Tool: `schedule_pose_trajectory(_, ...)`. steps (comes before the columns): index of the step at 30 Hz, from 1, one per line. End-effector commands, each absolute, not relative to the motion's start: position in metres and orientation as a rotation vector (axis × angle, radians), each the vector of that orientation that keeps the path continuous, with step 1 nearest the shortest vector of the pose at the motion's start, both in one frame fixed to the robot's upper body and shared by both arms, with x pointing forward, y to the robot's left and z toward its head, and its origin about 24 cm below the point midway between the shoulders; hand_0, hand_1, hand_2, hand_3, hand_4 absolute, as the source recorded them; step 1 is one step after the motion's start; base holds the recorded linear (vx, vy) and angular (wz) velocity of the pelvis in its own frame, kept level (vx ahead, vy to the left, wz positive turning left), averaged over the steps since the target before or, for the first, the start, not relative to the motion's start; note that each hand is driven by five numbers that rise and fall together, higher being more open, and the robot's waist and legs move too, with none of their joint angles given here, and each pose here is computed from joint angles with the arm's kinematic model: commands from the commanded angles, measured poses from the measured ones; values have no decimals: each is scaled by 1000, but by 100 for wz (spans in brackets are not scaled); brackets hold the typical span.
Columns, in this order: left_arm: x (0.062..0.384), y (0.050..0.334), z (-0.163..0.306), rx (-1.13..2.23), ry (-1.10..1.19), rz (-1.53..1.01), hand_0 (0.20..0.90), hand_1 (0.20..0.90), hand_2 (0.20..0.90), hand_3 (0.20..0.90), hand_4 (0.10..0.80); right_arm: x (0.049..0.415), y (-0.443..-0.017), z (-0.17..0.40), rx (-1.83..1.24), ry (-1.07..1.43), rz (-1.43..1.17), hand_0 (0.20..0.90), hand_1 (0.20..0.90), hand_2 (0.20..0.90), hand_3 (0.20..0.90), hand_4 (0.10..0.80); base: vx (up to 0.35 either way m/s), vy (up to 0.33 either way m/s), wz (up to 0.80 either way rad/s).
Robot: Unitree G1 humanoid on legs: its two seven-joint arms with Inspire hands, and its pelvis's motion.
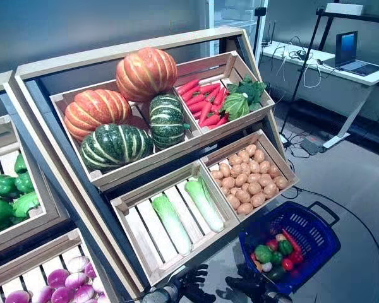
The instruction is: Put vegetables into the basket
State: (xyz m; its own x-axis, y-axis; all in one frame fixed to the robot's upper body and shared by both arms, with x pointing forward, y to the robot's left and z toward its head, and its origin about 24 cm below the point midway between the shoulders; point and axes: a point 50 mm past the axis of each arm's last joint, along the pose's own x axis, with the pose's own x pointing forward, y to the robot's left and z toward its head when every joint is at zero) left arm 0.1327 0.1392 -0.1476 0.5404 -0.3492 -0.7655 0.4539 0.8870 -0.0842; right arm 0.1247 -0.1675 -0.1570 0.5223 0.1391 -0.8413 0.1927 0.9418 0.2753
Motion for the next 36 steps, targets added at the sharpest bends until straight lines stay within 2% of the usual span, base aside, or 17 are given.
schedule_pose_trajectory(1,177,120,-126,116,690,-522,900,900,900,900,800,162,-152,-146,403,938,-3,900,900,900,900,800,0,0,0)
schedule_pose_trajectory(22,179,115,-124,172,657,-577,900,900,900,900,800,164,-149,-145,415,936,-18,900,900,900,900,800,0,0,0)
schedule_pose_trajectory(27,210,102,-87,191,362,-667,900,900,900,900,800,170,-150,-142,432,919,-44,900,900,900,900,800,0,0,0)
schedule_pose_trajectory(30,244,96,-17,334,-26,-745,900,900,900,900,800,182,-154,-132,416,864,-65,900,900,900,900,800,0,0,0)
schedule_pose_trajectory(33,258,115,42,634,-368,-694,900,900,900,900,800,179,-166,-129,395,839,-92,900,900,900,900,800,0,0,0)
schedule_pose_trajectory(35,262,128,65,743,-490,-645,900,900,900,900,800,176,-172,-130,390,829,-108,900,900,900,900,800,54,16,2)
schedule_pose_trajectory(36,266,143,94,905,-634,-567,900,900,900,900,800,172,-180,-129,375,809,-133,900,900,900,900,800,81,12,1)
